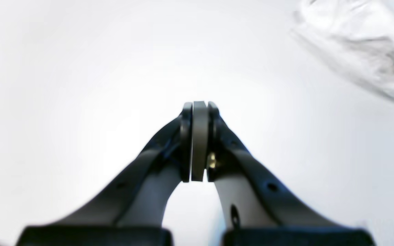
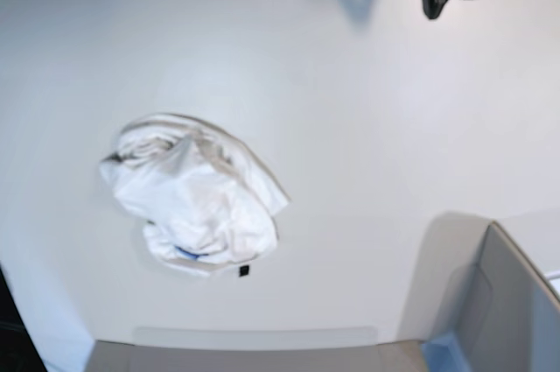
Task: Layout the t-shirt on the table in an organized manner, then fold the t-shirt properly
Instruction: 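Move both grippers down toward the crumpled white t-shirt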
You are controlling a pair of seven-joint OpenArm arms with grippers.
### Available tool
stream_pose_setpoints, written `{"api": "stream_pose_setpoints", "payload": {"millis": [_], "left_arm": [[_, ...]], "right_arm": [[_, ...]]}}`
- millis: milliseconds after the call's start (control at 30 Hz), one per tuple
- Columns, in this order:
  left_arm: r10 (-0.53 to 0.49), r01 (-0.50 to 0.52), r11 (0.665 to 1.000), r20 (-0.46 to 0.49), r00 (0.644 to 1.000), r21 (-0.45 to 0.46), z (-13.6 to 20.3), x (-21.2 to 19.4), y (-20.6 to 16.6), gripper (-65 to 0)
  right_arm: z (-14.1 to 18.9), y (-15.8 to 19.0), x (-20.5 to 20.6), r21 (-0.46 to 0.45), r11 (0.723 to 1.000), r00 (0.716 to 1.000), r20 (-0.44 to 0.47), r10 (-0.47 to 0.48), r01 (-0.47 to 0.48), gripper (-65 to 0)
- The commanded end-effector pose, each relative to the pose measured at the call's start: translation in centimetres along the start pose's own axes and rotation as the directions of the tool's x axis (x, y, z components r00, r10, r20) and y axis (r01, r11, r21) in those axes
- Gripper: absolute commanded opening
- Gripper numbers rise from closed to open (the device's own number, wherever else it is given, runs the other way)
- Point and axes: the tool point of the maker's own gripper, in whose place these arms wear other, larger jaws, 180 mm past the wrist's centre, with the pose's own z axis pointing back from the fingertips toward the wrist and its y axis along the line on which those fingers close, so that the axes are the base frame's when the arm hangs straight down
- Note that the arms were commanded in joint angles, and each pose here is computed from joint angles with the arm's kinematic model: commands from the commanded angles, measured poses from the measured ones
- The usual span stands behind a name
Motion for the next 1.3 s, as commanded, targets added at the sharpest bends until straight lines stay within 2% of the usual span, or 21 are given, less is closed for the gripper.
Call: {"api": "stream_pose_setpoints", "payload": {"millis": [0,133,200,333,433,467,533,600,667,733,767,867,900,1100,1267], "left_arm": [[0.023,-0.022,0.999,0.027,0.999,-0.034,-0.4,0.7,-1.2,-64.8],[0.1,-0.089,0.979,0.051,0.994,-0.182,-2.9,1.2,-6.3,-64.8],[0.102,-0.08,0.958,0.067,0.992,-0.275,-3.7,1.9,-8.6,-64.8],[0.058,-0.013,0.881,0.081,0.995,-0.474,-4.4,2.6,-12.8,-64.8],[0.022,0.044,0.837,0.115,0.993,-0.546,-5.0,3.4,-14.2,-64.8],[0.01,0.064,0.841,0.133,0.991,-0.538,-5.5,3.9,-13.9,-64.9],[-0.029,0.117,0.877,0.192,0.981,-0.466,-7.2,5.3,-12.3,-64.9],[-0.131,0.219,0.91,0.257,0.957,-0.351,-8.9,6.6,-10.3,-64.9],[-0.282,0.359,0.904,0.305,0.91,-0.234,-10.4,7.7,-8.9,-64.8],[-0.458,0.508,0.853,0.294,0.839,-0.12,-12.0,8.2,-7.9,-64.8],[-0.55,0.586,0.808,0.277,0.788,-0.065,-12.8,8.5,-7.5,-64.8],[-0.704,0.729,0.685,0.243,0.668,-0.018,-14.1,8.6,-8.3,-64.7],[-0.722,0.748,0.664,0.246,0.647,-0.021,-14.2,8.5,-9.0,-64.7],[-0.704,0.744,0.665,0.275,0.655,-0.07,-13.6,8.0,-11.4,-64.9],[-0.709,0.759,0.641,0.291,0.642,-0.112,-13.3,7.2,-12.4,-64.9]], "right_arm": [[-0.2,0.2,1.1,0.018,1.0,1.0,0.029,-0.01,0.009,-65.0],[-1.5,-0.4,2.2,0.067,0.992,0.994,-0.002,-0.108,0.108,-65.0],[-1.8,-0.7,2.8,0.089,0.986,0.99,-0.009,-0.142,0.142,-64.9],[-2.7,-1.3,4.7,0.095,0.985,0.988,0.039,-0.147,0.142,-64.8],[-2.9,-2.9,6.1,0.058,0.99,0.987,0.083,-0.135,0.13,-64.8],[-3.0,-3.3,6.6,0.047,0.991,0.987,0.099,-0.13,0.126,-64.8],[-3.2,-4.3,7.9,0.025,0.992,0.983,0.137,-0.123,0.121,-64.8],[-3.3,-4.8,8.7,0.01,0.993,0.979,0.163,-0.119,0.119,-64.7],[-3.3,-5.1,9.1,0.005,0.993,0.977,0.177,-0.119,0.12,-64.7],[-3.4,-5.0,9.3,0.004,0.992,0.975,0.185,-0.125,0.127,-64.7],[-3.4,-5.0,9.3,0.002,0.991,0.973,0.189,-0.134,0.136,-64.7],[-3.5,-4.7,9.3,0.003,0.987,0.968,0.197,-0.156,0.159,-64.7],[-3.6,-4.7,9.6,0.002,0.986,0.965,0.206,-0.161,0.164,-64.7],[-3.8,-4.7,9.9,0.001,0.983,0.959,0.222,-0.178,0.182,-64.7],[-3.7,-4.6,9.7,0.003,0.984,0.961,0.216,-0.174,0.177,-64.8]]}}
